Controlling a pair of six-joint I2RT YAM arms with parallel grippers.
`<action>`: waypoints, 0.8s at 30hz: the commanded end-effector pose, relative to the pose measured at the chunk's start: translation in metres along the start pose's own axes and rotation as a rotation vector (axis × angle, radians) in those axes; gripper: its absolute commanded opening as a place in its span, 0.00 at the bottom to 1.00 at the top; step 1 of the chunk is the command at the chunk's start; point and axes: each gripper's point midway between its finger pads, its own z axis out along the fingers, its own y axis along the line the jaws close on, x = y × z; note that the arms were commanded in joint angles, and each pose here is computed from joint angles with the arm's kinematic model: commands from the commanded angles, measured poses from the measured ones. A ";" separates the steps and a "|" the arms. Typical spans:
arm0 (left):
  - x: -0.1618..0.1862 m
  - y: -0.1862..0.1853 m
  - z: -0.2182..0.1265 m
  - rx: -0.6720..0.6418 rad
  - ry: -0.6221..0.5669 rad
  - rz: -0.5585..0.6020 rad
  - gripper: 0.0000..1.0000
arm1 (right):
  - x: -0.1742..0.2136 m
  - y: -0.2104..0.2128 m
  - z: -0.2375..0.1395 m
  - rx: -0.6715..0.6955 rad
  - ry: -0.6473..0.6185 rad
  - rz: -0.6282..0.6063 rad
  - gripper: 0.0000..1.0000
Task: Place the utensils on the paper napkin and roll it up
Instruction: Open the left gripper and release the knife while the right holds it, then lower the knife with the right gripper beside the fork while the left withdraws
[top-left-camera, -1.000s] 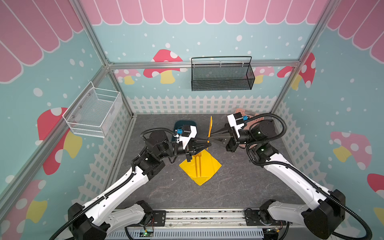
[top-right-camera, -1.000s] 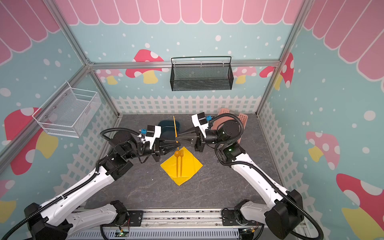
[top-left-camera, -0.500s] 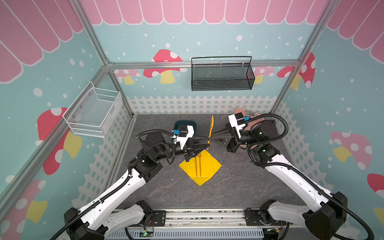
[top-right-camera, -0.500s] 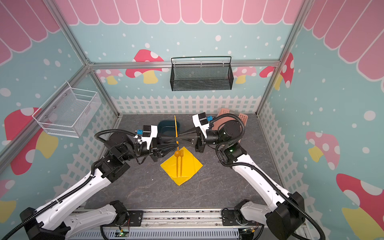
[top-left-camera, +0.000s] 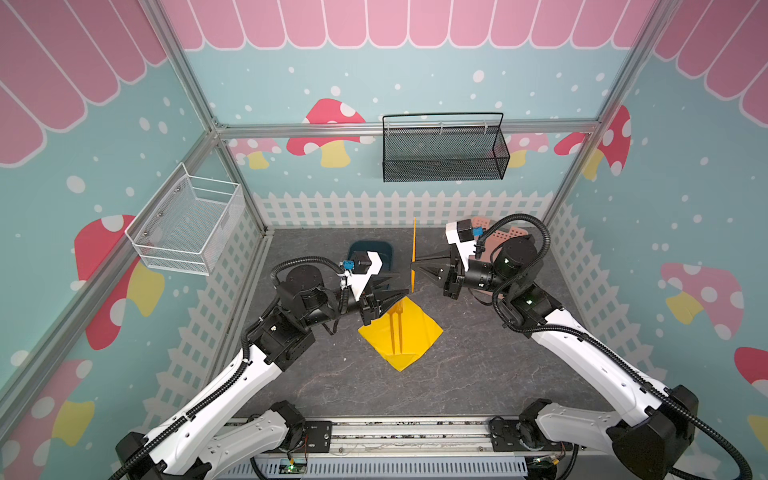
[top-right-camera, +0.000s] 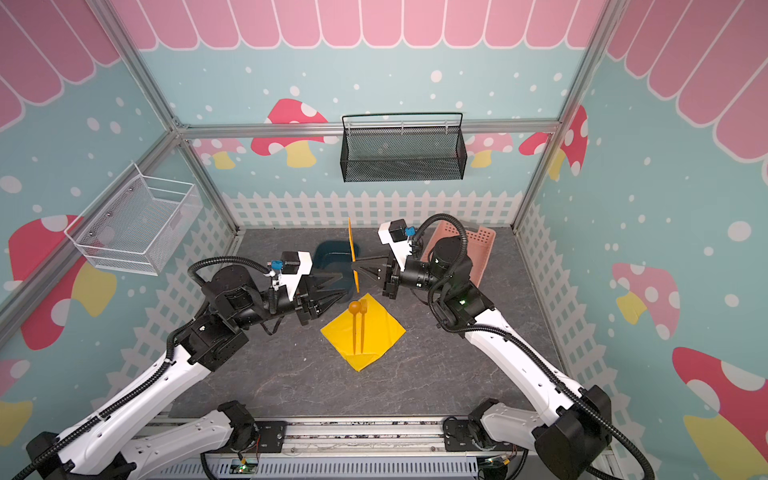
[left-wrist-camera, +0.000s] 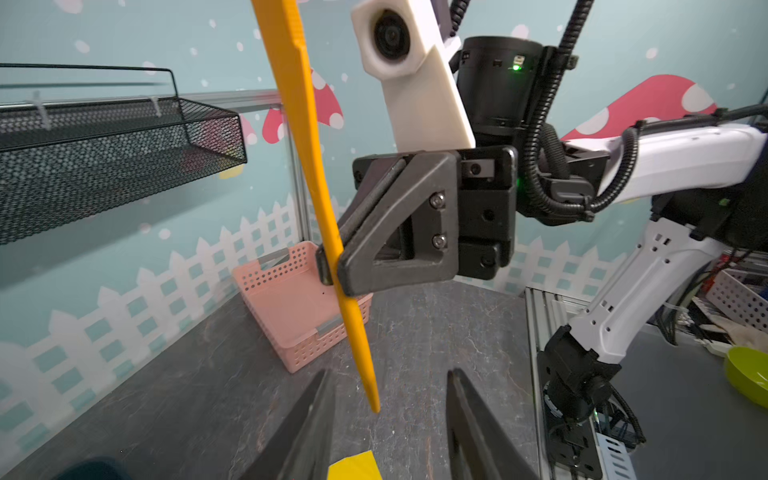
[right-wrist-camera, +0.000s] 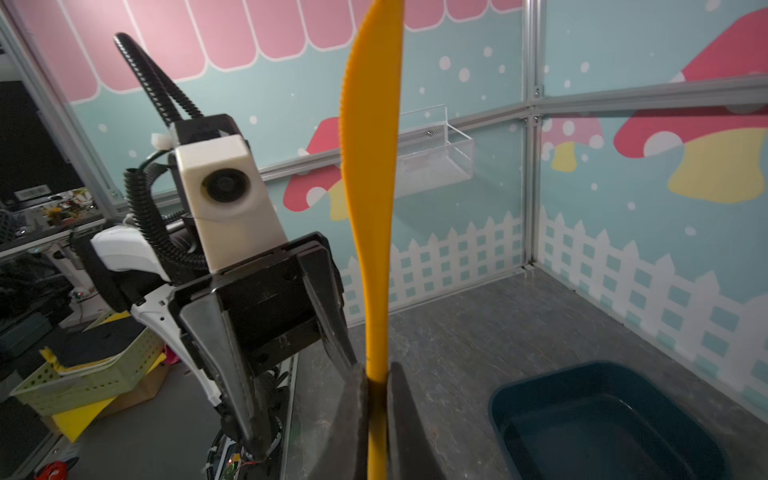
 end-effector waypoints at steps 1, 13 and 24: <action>0.016 0.025 -0.011 -0.117 0.067 -0.034 0.46 | 0.024 -0.036 0.007 0.203 0.081 0.070 0.00; 0.062 0.091 -0.046 -0.374 0.184 -0.190 0.47 | 0.169 -0.097 0.006 0.628 0.391 0.525 0.00; 0.096 0.108 -0.049 -0.433 0.228 -0.279 0.47 | 0.268 -0.103 -0.007 0.769 0.631 0.815 0.00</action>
